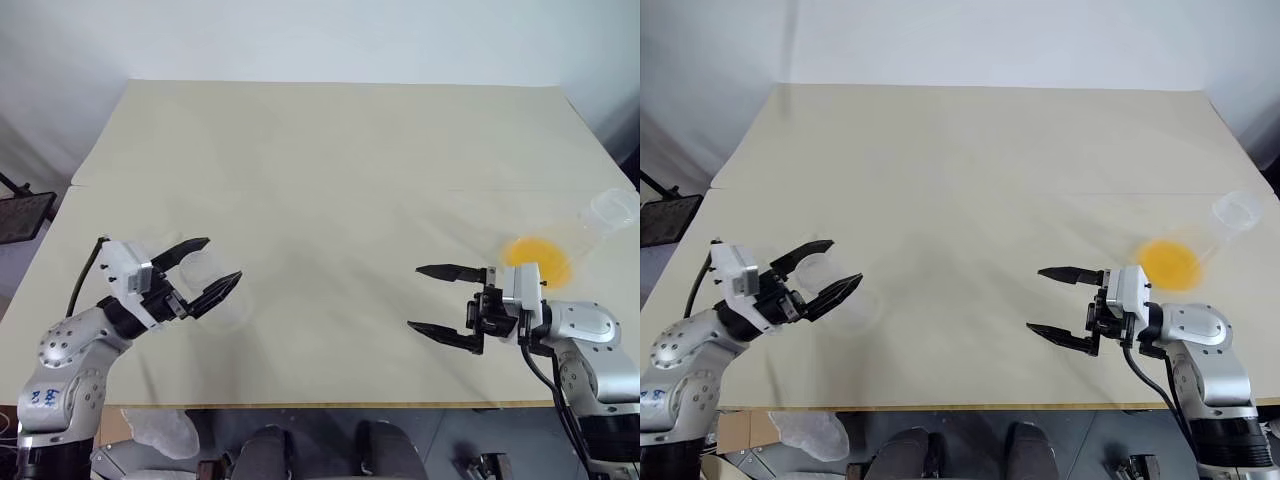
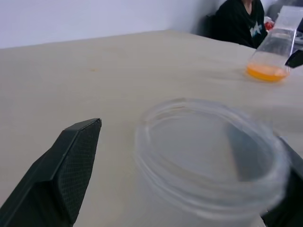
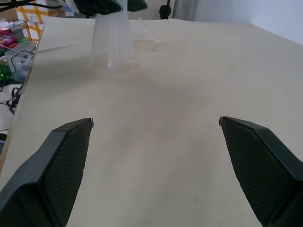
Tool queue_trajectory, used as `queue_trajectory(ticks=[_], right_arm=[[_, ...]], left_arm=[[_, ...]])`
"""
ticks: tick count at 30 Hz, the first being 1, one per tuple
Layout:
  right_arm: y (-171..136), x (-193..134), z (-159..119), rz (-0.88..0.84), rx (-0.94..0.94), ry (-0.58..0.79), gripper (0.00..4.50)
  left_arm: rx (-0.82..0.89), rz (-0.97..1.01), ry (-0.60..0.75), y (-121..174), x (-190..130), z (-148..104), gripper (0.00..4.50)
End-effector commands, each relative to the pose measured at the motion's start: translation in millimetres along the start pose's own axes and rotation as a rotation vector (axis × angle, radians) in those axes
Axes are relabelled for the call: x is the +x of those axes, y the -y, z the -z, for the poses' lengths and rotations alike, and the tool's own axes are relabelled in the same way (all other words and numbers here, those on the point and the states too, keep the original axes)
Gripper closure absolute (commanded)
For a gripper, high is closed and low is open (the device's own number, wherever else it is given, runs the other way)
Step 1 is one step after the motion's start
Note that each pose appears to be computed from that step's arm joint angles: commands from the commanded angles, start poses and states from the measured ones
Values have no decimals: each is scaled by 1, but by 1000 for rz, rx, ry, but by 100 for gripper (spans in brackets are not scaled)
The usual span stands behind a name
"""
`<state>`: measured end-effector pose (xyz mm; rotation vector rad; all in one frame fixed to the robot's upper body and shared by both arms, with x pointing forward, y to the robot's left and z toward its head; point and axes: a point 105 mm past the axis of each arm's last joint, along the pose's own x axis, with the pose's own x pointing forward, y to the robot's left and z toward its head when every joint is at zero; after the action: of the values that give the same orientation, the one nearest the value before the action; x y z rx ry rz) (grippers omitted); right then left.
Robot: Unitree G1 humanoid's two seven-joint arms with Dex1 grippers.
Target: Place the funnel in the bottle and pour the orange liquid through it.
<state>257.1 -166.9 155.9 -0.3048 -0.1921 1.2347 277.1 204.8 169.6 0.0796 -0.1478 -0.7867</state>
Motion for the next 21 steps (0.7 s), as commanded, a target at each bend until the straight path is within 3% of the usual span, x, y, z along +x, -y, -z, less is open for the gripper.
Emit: queue_trajectory(ticks=[1,3,5,8,13,17,21], right_arm=[[2,-6,-12,48,-49,8,0],[0,-7,-13,61,-50,7,0],[-2,-8,-13,82,-51,8,0],[-4,-10,-14,128,-57,10,0],[6,-35,-23,304,-107,-6,0],[11,-68,-25,480,-117,-47,0],[2,-104,-29,669,-143,-112,0]], left_arm=[[48,38,-20,0,0,-6,120],[51,56,-34,1,0,-6,184],[53,90,-46,3,2,-7,213],[60,155,-8,10,19,-21,213],[84,322,86,27,74,-50,213],[92,427,103,40,127,-48,213],[149,566,75,66,187,-29,213]])
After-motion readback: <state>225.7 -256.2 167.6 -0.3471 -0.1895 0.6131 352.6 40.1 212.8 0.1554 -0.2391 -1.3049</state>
